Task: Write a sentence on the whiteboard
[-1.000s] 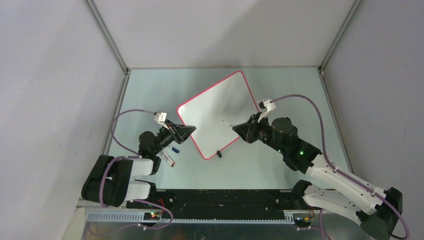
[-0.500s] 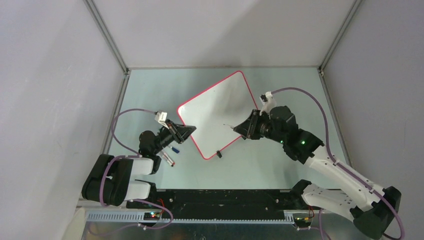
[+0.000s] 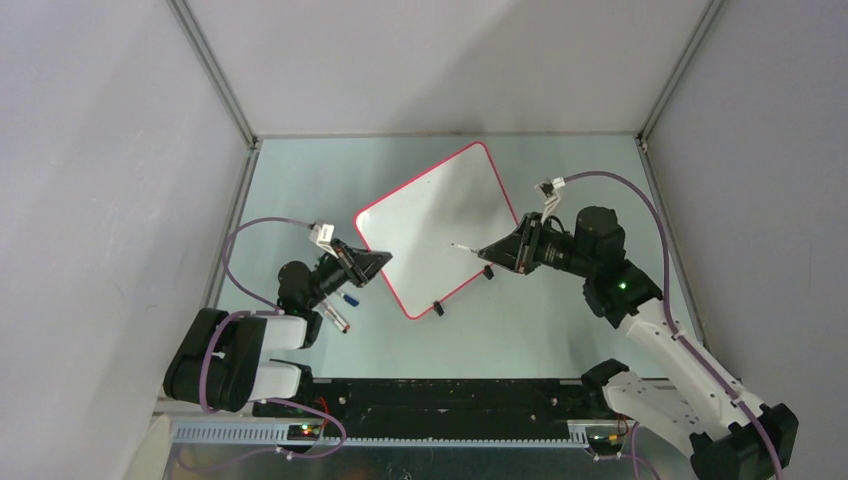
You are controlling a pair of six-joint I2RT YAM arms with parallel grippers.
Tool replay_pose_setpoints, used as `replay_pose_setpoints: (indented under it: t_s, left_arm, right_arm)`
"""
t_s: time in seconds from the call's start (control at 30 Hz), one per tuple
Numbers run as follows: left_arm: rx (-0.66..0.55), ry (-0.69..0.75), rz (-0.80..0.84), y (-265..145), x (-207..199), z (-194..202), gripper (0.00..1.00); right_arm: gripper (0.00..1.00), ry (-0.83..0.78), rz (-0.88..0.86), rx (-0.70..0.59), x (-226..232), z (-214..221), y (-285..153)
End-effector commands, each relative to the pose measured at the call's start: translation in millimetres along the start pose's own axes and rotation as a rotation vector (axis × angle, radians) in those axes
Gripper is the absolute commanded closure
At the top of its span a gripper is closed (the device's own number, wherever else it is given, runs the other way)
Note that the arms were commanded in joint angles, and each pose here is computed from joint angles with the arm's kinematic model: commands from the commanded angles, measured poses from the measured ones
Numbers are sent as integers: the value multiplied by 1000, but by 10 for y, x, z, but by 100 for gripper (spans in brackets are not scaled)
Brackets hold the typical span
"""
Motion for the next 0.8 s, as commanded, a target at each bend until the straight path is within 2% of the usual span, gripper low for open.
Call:
replay_pose_setpoints:
  t_s: [0.0, 0.17, 0.3, 0.4, 0.57, 0.77]
  left_arm:
    - [-41, 51, 33, 40, -67, -157, 77]
    - [-45, 48, 15, 29, -40, -152, 78]
    - [-46, 39, 16, 36, -35, -147, 80]
    - [-47, 30, 15, 35, -30, -139, 87]
    - [-41, 21, 20, 45, -32, -133, 100]
    - [-32, 5, 11, 55, -4, -111, 100]
  right_arm:
    - [100, 0, 27, 18, 6, -102, 36]
    - [100, 14, 96, 8, -20, -179, 116]
    - [100, -99, 168, -8, 91, -273, 207]
    - [100, -222, 182, 27, 256, -308, 321]
    - [100, -296, 170, 28, 391, -413, 464]
    - [100, -354, 214, -6, 392, -563, 539]
Point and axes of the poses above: each gripper's point midway between its finger pads, its own y axis out along the fingers, its own x axis along the line the jaws close on, z = x × y, the point moved 2 cm from there along -y, back along the fingers
